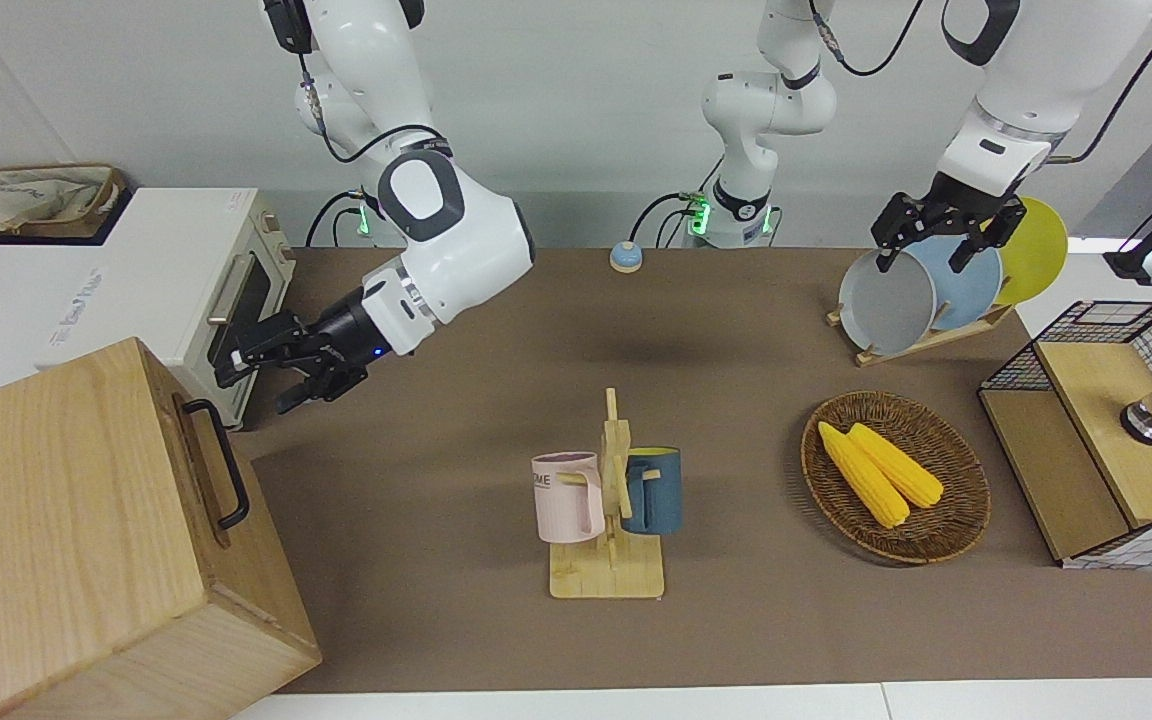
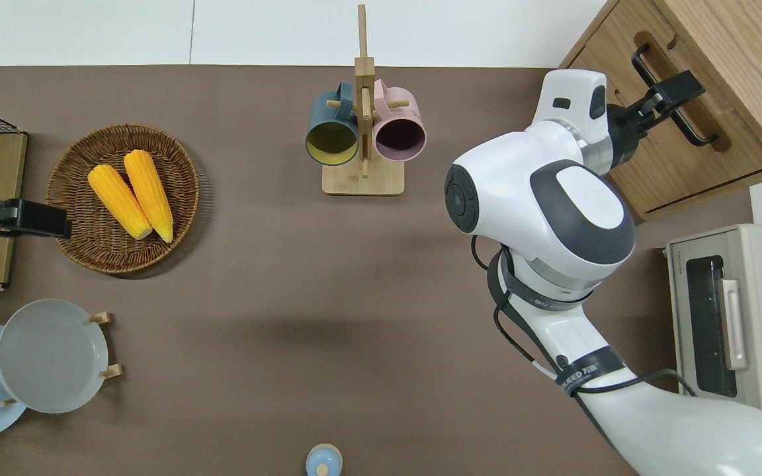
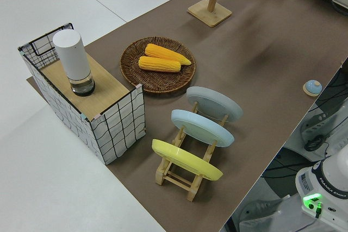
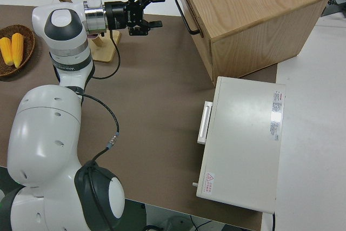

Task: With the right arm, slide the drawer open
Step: 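Raise the right arm and reach the right gripper to the drawer's black handle, then close the right gripper on the black drawer handle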

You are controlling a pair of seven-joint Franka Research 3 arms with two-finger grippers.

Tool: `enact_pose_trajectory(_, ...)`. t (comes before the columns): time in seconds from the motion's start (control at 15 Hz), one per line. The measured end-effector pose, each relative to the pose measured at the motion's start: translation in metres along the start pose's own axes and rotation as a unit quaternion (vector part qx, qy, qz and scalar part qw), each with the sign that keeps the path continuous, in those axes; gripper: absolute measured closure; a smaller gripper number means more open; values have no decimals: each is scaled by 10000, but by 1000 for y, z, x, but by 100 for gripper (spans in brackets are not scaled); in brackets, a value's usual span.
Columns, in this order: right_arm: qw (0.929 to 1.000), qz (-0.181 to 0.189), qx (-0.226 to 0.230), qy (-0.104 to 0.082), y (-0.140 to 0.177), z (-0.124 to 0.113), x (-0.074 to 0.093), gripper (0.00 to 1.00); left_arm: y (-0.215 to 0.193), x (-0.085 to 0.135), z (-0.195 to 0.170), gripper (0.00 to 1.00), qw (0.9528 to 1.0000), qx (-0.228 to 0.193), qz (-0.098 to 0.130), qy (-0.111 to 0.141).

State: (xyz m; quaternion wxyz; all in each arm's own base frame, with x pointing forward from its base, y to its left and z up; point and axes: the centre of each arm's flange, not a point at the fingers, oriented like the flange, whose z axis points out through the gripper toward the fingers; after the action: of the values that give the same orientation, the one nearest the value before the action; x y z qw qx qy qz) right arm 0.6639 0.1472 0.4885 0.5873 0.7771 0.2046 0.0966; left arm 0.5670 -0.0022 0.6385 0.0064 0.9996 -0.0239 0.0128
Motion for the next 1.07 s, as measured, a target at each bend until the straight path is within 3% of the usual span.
enact_pose_trajectory(0.47,9982,274,-537,57,-31,22,8,2,0,0,0,0,10000,0,0,0)
enact_pose_trajectory(0.73,9952,236,-938,123,-51,50,10,2,0,0,0,0,10000,0,0,0)
enact_pose_trajectory(1.07,9892,252,-1415,292,-71,66,17,2,0,0,0,0,10000,0,0,0)
